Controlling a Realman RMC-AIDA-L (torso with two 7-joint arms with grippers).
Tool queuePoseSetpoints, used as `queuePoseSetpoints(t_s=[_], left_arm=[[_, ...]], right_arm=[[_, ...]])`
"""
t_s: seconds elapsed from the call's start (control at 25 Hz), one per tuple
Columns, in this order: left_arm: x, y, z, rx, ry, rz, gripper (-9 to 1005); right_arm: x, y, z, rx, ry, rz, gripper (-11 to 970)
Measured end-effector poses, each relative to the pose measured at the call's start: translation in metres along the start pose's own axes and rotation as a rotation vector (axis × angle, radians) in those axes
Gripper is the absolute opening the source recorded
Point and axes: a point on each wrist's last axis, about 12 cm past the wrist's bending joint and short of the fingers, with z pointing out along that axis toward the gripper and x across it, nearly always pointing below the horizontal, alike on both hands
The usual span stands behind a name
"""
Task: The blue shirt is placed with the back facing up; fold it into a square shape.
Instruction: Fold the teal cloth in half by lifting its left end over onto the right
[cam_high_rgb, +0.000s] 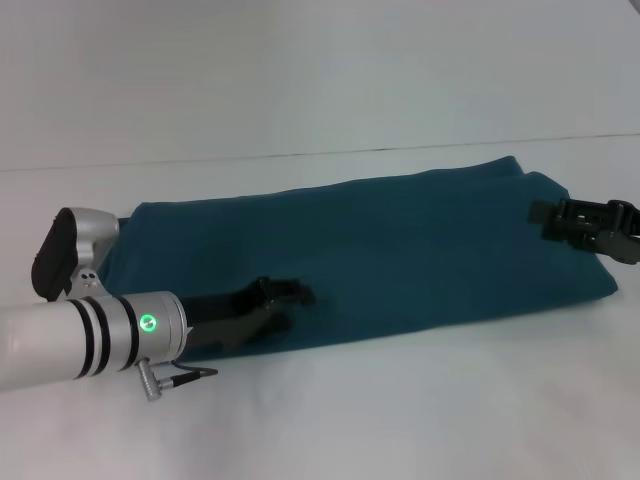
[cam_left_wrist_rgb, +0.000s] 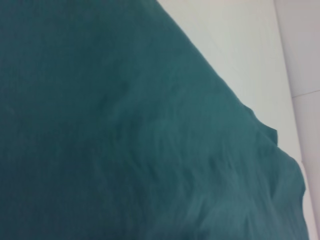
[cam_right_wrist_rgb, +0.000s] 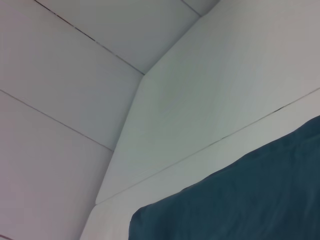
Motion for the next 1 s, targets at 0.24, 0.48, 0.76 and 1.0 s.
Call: queuePoseSetpoints(t_s=[0.24, 0.48, 0.76, 1.0], left_arm=[[0.001, 0.0, 0.0, -0.002, 0.01, 0.0, 567], [-0.009, -0.005, -0.025, 0.11, -0.018, -0.015, 567], [-0.028, 0.031, -0.073, 0.082, -0.145, -0.109, 572], [-0.03, 0.061, -0.101, 0.017, -0.226, -0.177, 579]], right_arm=[[0.0, -0.001, -0.001, 0.006, -0.003, 0.003, 614], [0.002, -0.002, -0.002, 0.009, -0.004, 0.007, 614], [-0.001, 0.0, -0.001, 0.004, 0.003, -0.002, 614], [-0.003, 0.001, 0.001, 0.001, 0.011, -0.011, 614]])
